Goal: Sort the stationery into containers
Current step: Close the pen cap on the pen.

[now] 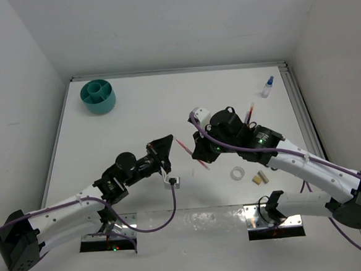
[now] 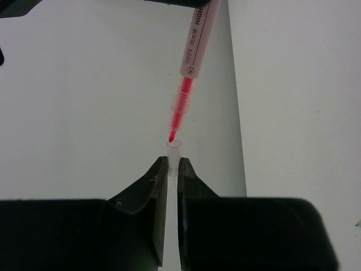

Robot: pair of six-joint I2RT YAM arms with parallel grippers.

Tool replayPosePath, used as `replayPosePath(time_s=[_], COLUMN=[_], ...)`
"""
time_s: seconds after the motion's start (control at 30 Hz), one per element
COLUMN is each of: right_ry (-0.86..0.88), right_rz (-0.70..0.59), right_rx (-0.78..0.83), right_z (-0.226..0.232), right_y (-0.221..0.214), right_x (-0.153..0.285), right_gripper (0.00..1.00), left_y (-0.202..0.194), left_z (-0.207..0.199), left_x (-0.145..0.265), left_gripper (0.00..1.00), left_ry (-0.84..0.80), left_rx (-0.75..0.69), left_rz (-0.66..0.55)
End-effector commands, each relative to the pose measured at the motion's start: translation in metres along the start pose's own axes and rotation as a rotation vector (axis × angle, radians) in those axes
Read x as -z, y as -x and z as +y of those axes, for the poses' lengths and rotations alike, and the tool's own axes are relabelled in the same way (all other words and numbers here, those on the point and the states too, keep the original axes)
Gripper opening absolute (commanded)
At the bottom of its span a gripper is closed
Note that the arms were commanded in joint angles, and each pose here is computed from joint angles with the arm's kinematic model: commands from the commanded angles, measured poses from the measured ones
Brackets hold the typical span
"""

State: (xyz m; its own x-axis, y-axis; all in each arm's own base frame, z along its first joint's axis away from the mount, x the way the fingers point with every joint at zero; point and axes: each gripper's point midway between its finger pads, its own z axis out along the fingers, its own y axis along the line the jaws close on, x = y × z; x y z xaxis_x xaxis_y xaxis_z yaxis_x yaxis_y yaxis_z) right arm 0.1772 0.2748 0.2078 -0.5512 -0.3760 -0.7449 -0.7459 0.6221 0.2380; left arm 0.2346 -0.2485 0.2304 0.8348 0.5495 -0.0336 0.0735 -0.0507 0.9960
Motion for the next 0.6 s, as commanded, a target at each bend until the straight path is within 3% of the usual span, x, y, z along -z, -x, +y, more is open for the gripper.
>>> replayPosePath(time_s=[0.0,0.57], right_ry=[0.0,0.005], right_rz=[-0.017,-0.027], right_rx=[0.013,0.006], right_z=[0.001,0.002], right_y=[0.003,0.004], right_x=[-0.002,-0.006], right_gripper=[0.0,0.0], left_y=[0.005,0.017], left_z=[0.032,0.027], left_x=[0.002,-0.001], left_gripper=[0.0,0.0], left_ry=[0.089,0.08], left_rx=[-0.013,-0.025], left_rz=[-0.011,-0.075])
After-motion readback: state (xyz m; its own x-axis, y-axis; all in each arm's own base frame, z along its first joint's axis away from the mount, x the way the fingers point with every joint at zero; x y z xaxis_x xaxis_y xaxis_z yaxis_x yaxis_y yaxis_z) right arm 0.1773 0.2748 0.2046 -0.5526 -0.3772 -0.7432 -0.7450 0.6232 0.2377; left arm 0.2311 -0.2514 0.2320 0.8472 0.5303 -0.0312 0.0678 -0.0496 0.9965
